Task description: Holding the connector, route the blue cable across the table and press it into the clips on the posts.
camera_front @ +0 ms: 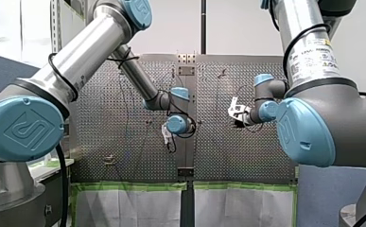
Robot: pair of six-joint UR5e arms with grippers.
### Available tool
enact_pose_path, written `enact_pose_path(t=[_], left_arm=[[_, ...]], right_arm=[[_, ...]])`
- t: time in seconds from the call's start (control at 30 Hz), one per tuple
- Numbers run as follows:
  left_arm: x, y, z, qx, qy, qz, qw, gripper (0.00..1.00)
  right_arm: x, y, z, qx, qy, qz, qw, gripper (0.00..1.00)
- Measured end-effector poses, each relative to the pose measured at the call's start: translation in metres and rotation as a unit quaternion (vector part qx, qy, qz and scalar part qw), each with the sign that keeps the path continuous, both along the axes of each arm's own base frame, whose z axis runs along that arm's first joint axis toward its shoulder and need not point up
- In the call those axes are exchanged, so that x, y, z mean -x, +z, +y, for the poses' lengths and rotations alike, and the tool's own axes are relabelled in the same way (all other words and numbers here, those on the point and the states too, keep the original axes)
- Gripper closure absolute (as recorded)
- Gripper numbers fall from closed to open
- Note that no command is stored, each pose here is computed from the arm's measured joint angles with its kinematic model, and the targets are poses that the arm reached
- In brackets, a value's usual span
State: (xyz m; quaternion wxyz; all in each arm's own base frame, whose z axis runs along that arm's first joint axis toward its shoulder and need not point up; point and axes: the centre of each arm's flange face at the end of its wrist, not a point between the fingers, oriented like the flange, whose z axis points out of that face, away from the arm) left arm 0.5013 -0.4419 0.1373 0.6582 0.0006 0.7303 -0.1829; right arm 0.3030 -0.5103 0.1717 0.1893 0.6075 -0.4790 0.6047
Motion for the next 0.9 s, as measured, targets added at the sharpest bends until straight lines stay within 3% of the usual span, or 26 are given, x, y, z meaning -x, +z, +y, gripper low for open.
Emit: enact_pose_path(t=[0.4,0.9], left_arm=[[-0.021,0.019,0.001,0.013,0.009,-0.008,0.9998,0.98],[-0.023,0.012,0.011,-0.009,0.019,0.001,0.9998,0.98]], right_arm=[[0.003,-0.002,-0.007,0.004,-0.002,0.003,1.0,1.0],[0.008,-0.017,-0.014,0.001,-0.004,0.011,0.9999,1.0]])
